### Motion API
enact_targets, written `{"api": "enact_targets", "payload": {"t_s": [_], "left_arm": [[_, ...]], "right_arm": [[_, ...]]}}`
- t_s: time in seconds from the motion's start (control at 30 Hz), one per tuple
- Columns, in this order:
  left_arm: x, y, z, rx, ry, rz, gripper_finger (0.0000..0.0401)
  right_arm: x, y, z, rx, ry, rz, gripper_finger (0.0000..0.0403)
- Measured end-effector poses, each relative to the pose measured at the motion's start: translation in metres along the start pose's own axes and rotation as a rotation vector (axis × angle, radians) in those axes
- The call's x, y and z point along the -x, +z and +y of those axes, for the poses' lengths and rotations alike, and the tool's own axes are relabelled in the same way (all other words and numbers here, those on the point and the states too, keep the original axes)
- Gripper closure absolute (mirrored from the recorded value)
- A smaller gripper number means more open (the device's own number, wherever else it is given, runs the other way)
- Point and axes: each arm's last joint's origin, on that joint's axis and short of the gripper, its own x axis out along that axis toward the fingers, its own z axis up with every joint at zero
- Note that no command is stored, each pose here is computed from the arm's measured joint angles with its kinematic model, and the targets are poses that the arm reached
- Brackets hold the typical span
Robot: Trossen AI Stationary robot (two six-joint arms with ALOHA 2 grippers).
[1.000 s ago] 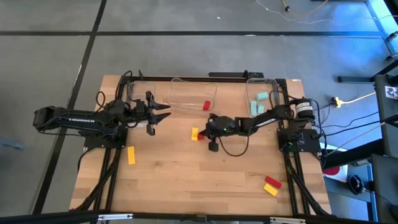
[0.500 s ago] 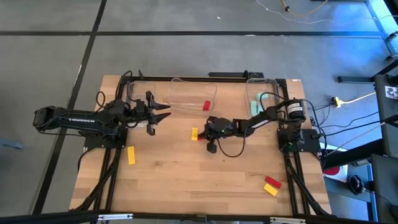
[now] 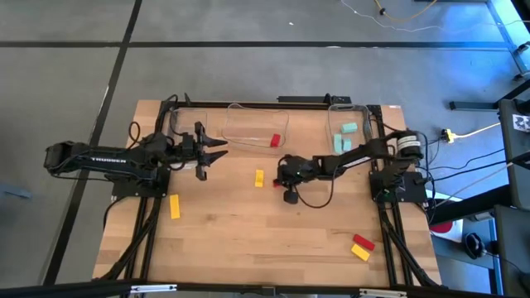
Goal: Sort & place blocks by color
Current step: Put the top red block into the middle transparent bin
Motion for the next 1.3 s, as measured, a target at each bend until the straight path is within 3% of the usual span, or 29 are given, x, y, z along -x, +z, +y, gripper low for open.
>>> {"api": "enact_targets", "payload": {"t_s": [0.27, 0.4, 0.67, 0.8, 0.97, 1.13, 1.3], "left_arm": [[0.000, 0.000, 0.000, 0.000, 0.000, 0.001, 0.0270], [0.000, 0.000, 0.000, -0.001, 0.000, 0.001, 0.0270], [0.000, 0.000, 0.000, -0.001, 0.002, 0.001, 0.0270], [0.000, 0.000, 0.000, -0.001, 0.002, 0.001, 0.0270], [0.000, 0.000, 0.000, -0.001, 0.008, 0.000, 0.0270], [0.000, 0.000, 0.001, -0.001, 0.034, 0.002, 0.0270], [0.000, -0.001, 0.001, -0.002, 0.034, 0.007, 0.0270]], "right_arm": [[0.020, 0.000, 0.001, -0.001, 0.000, 0.081, 0.0403], [0.034, 0.013, 0.002, 0.054, 0.001, 0.010, 0.0402], [0.060, 0.028, 0.003, 0.046, 0.001, -0.072, 0.0370], [0.057, 0.025, 0.003, 0.026, 0.039, -0.034, 0.0316], [0.045, 0.024, 0.003, 0.029, 0.053, 0.063, 0.0208], [0.030, 0.034, 0.002, 0.135, 0.051, 0.119, 0.0107], [0.019, 0.031, 0.002, 0.177, 0.041, 0.231, 0.0069]]}}
